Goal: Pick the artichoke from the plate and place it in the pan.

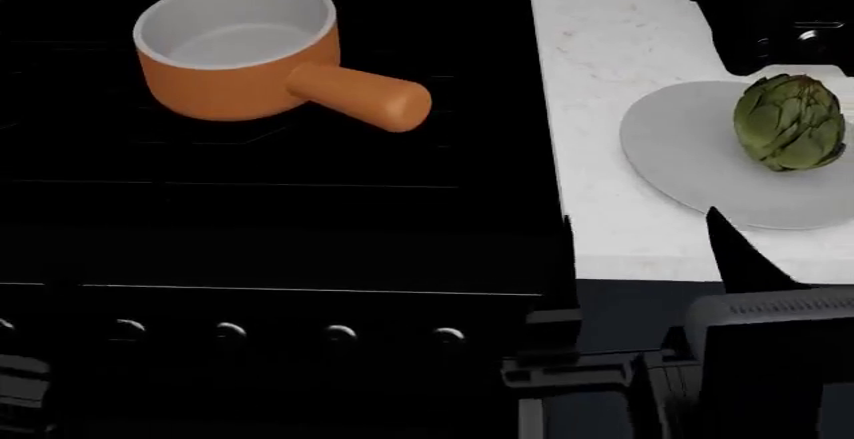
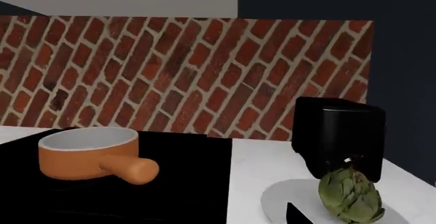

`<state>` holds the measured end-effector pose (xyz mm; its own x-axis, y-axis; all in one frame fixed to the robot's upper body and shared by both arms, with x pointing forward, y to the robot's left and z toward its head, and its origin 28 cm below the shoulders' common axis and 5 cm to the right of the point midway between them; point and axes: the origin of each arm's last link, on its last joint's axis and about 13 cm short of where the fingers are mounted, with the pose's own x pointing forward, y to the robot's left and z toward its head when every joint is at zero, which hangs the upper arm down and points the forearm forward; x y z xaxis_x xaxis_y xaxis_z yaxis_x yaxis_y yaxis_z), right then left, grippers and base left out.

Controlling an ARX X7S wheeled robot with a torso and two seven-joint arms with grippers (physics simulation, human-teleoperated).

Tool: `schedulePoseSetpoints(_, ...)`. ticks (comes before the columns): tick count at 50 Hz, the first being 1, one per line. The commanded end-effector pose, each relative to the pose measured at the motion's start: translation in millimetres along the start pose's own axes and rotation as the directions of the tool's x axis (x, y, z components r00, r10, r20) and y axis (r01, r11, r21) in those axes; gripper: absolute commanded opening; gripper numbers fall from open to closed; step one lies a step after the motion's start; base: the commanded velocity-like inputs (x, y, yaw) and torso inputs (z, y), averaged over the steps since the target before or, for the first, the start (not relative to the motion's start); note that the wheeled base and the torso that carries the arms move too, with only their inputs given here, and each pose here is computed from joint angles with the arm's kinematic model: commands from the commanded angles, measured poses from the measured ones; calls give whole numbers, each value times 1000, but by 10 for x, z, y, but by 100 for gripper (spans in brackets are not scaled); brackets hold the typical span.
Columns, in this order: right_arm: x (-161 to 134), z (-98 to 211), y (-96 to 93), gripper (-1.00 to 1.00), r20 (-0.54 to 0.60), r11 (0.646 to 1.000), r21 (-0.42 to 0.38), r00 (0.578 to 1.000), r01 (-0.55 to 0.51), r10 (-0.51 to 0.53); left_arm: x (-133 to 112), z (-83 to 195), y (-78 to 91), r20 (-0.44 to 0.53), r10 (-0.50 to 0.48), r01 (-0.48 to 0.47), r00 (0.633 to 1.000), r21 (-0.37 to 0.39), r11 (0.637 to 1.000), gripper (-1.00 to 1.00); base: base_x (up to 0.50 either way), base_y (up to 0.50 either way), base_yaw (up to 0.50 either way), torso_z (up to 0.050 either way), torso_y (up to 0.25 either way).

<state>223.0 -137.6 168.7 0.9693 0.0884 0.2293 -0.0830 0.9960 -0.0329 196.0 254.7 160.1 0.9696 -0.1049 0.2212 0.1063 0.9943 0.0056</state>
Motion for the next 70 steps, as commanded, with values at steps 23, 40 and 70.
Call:
schedulePoseSetpoints(23, -242, 583, 6, 100, 87, 993, -29, 989, -117, 120, -247, 555, 13, 7, -6, 5, 1000, 140, 990, 100, 0, -383, 0, 0, 0)
schedulePoseSetpoints(40, 12, 1201, -36, 100, 155, 979, -155, 975, -133, 157, -130, 1055, 87, 105, 8, -28, 994, 191, 981, 100, 94, -88, 0, 0, 0)
schedulePoseSetpoints(70, 73, 1233, -55, 100, 143, 978, -189, 983, -91, 119, -104, 1135, 82, 116, -15, -10, 993, 208, 978, 100, 426, 0, 0, 0, 1)
